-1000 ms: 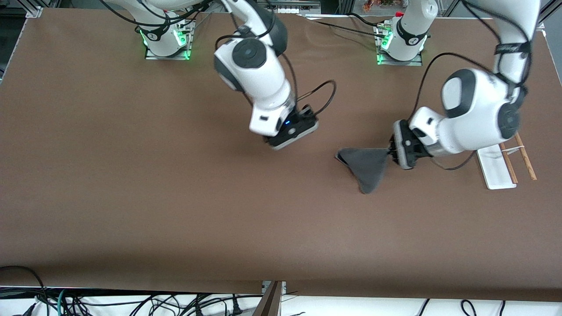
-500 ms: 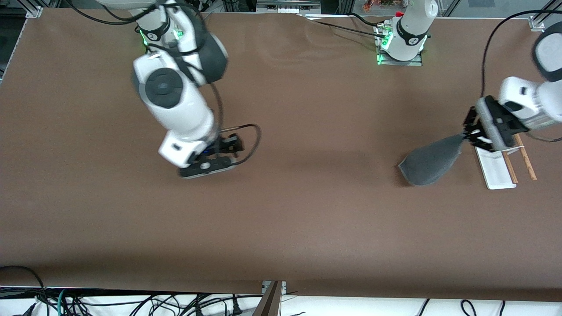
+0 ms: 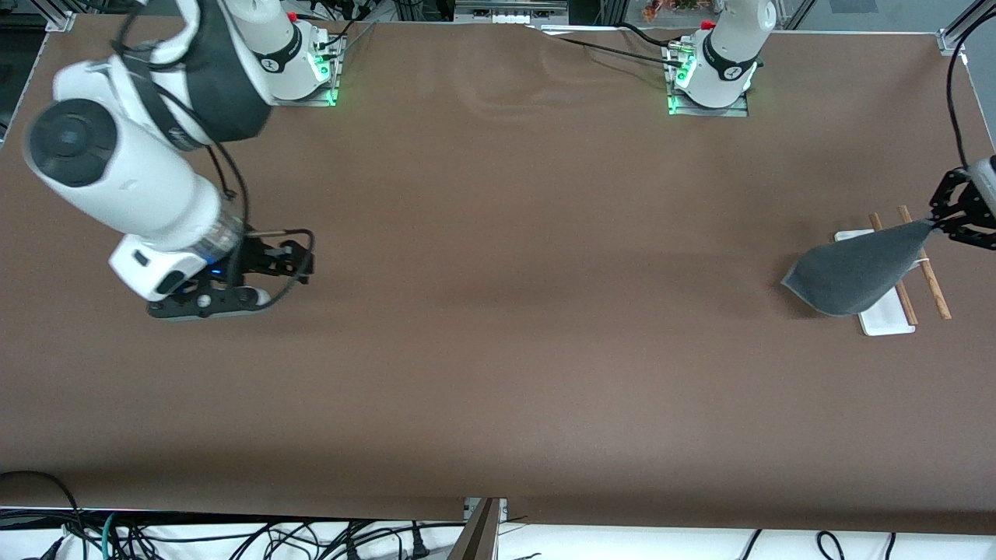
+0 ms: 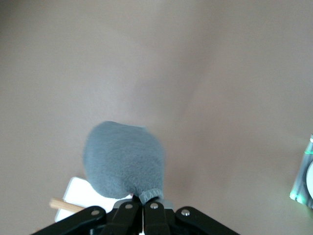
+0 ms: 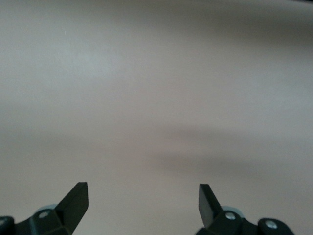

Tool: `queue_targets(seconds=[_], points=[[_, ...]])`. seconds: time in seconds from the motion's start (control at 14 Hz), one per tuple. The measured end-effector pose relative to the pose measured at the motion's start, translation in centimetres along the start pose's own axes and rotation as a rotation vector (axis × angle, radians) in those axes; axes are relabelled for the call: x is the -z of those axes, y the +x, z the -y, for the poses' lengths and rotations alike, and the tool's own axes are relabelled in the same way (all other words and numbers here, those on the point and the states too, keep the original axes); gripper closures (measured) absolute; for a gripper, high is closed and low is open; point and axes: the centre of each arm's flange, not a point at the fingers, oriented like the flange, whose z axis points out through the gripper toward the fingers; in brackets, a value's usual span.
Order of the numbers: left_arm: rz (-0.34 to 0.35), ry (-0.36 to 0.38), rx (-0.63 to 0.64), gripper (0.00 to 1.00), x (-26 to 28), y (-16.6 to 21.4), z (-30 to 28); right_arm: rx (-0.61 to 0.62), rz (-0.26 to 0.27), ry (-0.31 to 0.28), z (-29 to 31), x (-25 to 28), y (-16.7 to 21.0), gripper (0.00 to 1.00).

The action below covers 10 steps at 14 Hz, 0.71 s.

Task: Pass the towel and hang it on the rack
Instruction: 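Lower the towel over the wooden dowels while the right gripper retracts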

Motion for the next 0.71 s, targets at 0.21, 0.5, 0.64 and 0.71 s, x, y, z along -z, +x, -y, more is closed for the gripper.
queue_targets(seconds=[0.21,0.5,0.64,0.71], points=[[0.0,-0.077,0.052,0.98,-3.6,-4.1,1.6,0.11,-0.025,-0.011,-7.8,3.6,-1.8,0.0],[0.003,-0.096,0.055,0.98,-4.8,-4.4,2.5,0.02,-0.037,-0.053,-16.0,6.8,-5.4,0.0],[0.003,-0.068,0.054,0.98,-3.4,-4.4,2.8,-0.037,0.006,-0.043,-19.1,7.1,-7.4,0.0],[0.001,-0.057,0.061,0.98,-2.8,-4.9,3.0,-0.05,0.031,-0.036,-19.6,7.3,-8.4,0.0]])
